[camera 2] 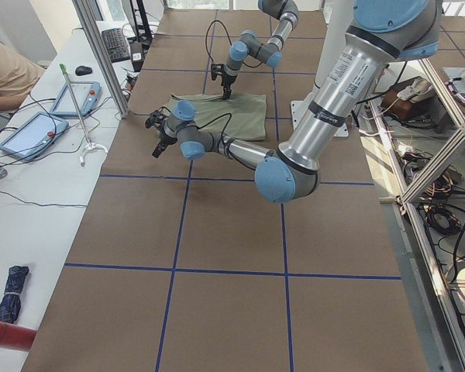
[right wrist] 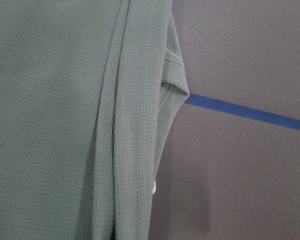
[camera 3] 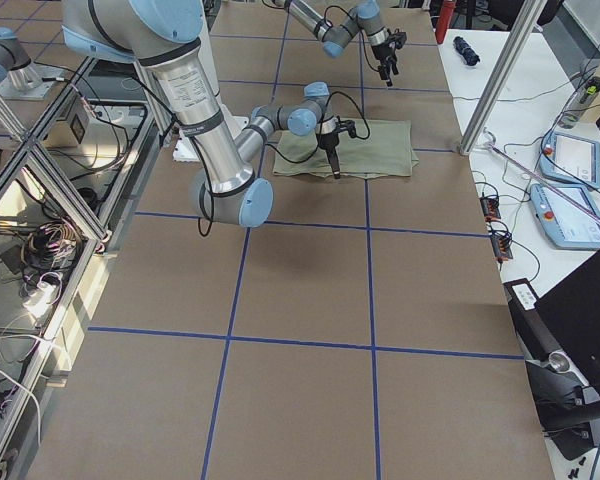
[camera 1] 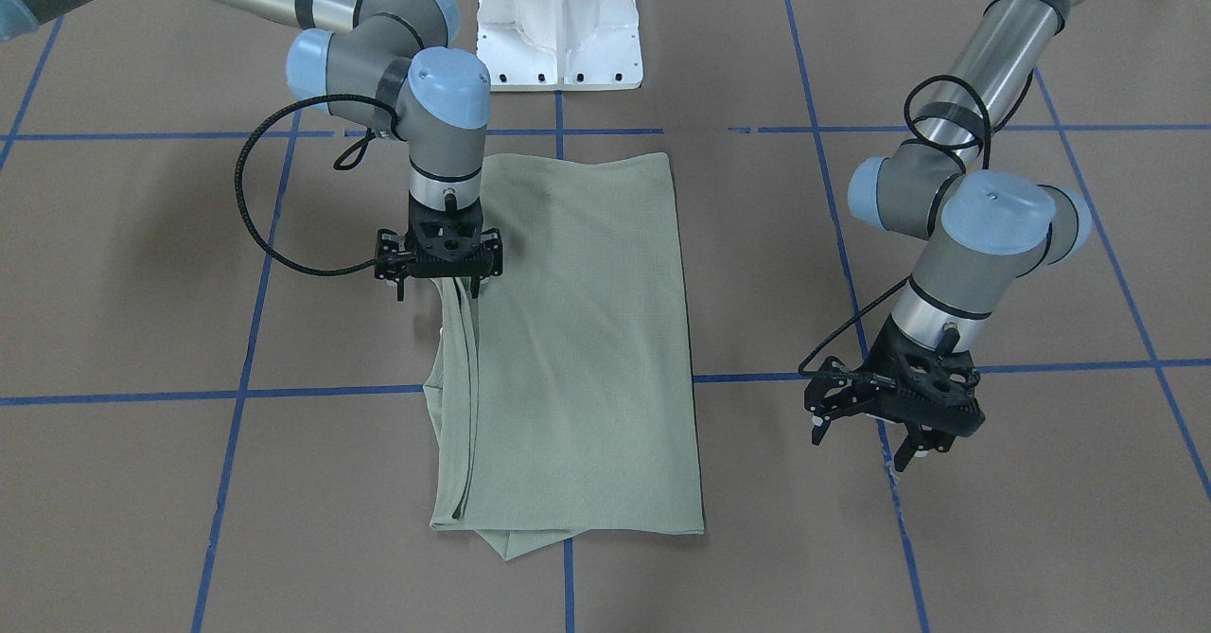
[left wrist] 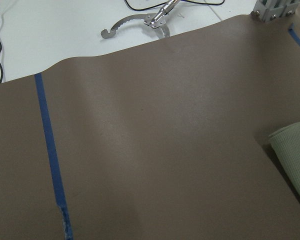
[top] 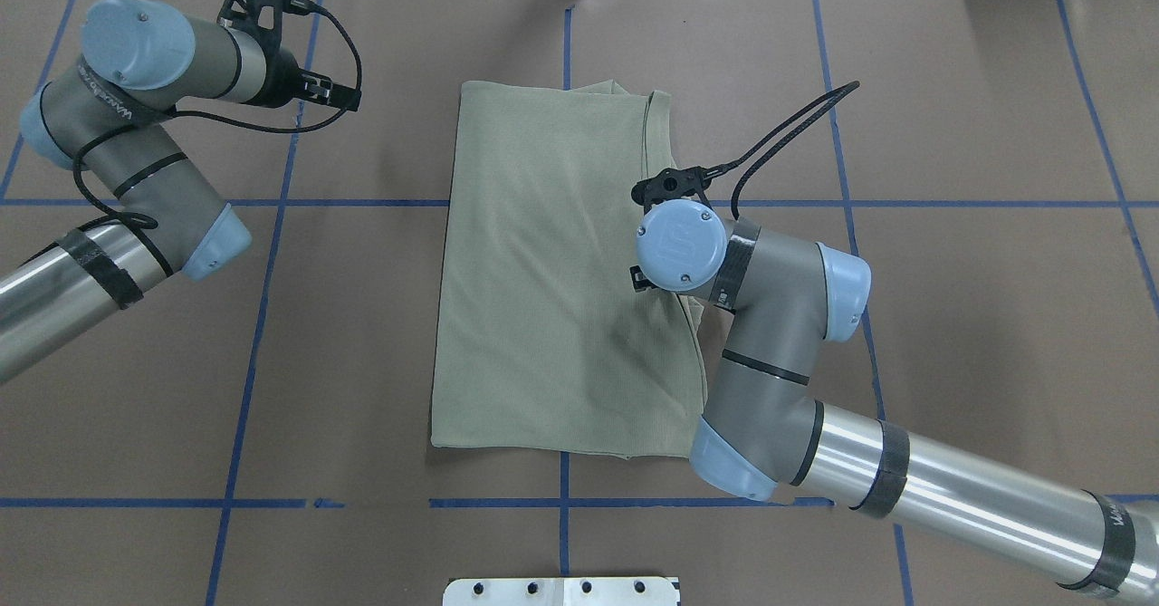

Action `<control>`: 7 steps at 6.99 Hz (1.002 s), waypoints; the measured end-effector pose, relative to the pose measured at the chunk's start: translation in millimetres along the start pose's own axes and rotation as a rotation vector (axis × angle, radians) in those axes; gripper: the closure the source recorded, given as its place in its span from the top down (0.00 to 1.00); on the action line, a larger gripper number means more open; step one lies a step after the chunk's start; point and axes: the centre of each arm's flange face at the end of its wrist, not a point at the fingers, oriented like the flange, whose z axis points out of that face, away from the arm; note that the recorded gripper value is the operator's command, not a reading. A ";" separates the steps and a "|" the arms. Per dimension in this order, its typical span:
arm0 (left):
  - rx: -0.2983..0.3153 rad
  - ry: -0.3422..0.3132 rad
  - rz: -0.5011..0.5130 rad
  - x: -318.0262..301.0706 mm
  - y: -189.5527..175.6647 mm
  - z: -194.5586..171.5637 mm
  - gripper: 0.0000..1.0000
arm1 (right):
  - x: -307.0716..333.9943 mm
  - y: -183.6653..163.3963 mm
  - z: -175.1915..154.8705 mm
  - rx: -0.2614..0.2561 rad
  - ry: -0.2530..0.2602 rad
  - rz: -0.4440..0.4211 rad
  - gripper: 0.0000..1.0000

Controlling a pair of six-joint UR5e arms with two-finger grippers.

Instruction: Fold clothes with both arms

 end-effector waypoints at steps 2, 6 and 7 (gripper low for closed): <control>0.001 0.000 0.000 0.0 0.0 0.0 1.00 | 26.8 -15.6 7.2 -0.024 0.017 -0.028 1.00; 0.007 0.016 -0.004 11.2 -1.2 -4.5 1.00 | 90.6 -37.8 20.9 -0.020 0.030 -0.031 1.00; 0.004 0.041 -0.033 24.0 -1.1 -9.1 1.00 | 90.1 -44.9 10.8 0.003 -0.052 -0.006 1.00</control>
